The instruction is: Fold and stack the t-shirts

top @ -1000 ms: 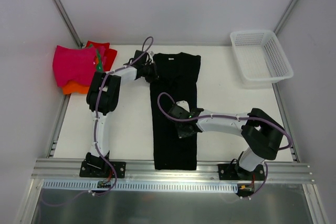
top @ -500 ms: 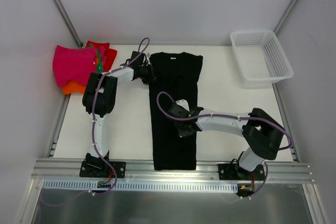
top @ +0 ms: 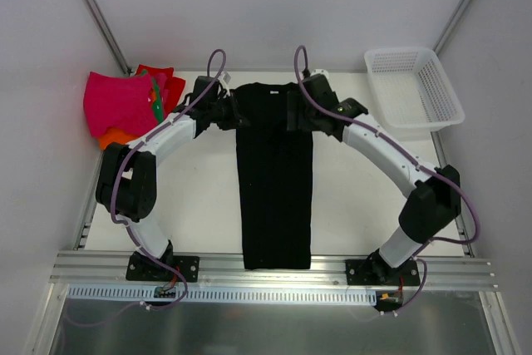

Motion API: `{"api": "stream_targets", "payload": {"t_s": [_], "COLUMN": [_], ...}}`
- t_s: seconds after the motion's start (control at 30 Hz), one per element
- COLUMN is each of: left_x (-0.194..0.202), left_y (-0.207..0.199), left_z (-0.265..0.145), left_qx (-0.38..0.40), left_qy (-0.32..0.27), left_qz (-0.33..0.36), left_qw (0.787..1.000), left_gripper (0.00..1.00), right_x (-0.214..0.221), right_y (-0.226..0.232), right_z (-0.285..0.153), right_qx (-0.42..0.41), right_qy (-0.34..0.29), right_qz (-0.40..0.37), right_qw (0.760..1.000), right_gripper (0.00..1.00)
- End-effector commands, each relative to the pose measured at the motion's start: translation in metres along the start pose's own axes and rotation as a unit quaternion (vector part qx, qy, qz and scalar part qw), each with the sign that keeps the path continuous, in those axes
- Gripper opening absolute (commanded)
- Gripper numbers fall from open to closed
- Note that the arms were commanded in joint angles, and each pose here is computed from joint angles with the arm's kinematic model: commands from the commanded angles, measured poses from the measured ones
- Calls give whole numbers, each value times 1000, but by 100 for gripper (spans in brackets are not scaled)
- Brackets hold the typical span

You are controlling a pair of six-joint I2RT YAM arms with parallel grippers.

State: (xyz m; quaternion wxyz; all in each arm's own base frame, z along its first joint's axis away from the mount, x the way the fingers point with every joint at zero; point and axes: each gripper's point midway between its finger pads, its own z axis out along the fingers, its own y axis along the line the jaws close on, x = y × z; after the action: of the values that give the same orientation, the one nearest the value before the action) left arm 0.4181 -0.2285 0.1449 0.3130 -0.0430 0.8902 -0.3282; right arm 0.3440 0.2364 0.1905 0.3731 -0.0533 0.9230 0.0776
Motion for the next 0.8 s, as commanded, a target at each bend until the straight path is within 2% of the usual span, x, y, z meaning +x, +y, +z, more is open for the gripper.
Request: {"api": "stream_targets", "payload": {"t_s": [0.0,0.07,0.1,0.13,0.17,0.23,0.27,0.37,0.4,0.47,0.5,0.77], "left_x": [19,27,27,28,31,34,34,36,38,39,40,49], "left_y": [11,17,17,19,21,23,24,26,27,27,28,35], "left_z": [-4,-5,-7,-7,-7,-5,-4,0,1,3,3,8], "left_qx": [-25,-32,-33,-35,-37,-40,-42,-42,-42,-43,-44,-54], "left_qy": [10,17,14,15,18,22,22,28,31,32,35,45], "left_qz": [-3,-6,-5,-7,-8,-7,-7,-11,-13,-12,-13,-17], "left_qw": [1000,999,999,999,999,999,999,999,999,998,998,997], "left_gripper": [9,9,9,9,10,10,10,10,10,10,9,9], "right_x": [-37,-43,-66,-68,-68,-96,-94,-124,-116,-130,-121,-116], "right_y": [-17,-25,-25,-18,-32,-28,-39,-41,-44,-46,-47,-40], "right_z": [24,52,54,61,85,90,113,125,145,150,165,193], "right_qx": [-7,-28,-44,-80,-77,-119,-117,-167,-174,-203,-207,-312], "right_qy": [3,31,16,32,50,37,52,41,59,52,67,87], "right_qz": [0,22,36,47,76,97,111,132,147,160,171,245], "right_qw": [1000,999,998,995,993,988,986,976,972,965,961,914], "right_gripper": [76,76,76,76,76,76,76,76,75,74,74,68]}}
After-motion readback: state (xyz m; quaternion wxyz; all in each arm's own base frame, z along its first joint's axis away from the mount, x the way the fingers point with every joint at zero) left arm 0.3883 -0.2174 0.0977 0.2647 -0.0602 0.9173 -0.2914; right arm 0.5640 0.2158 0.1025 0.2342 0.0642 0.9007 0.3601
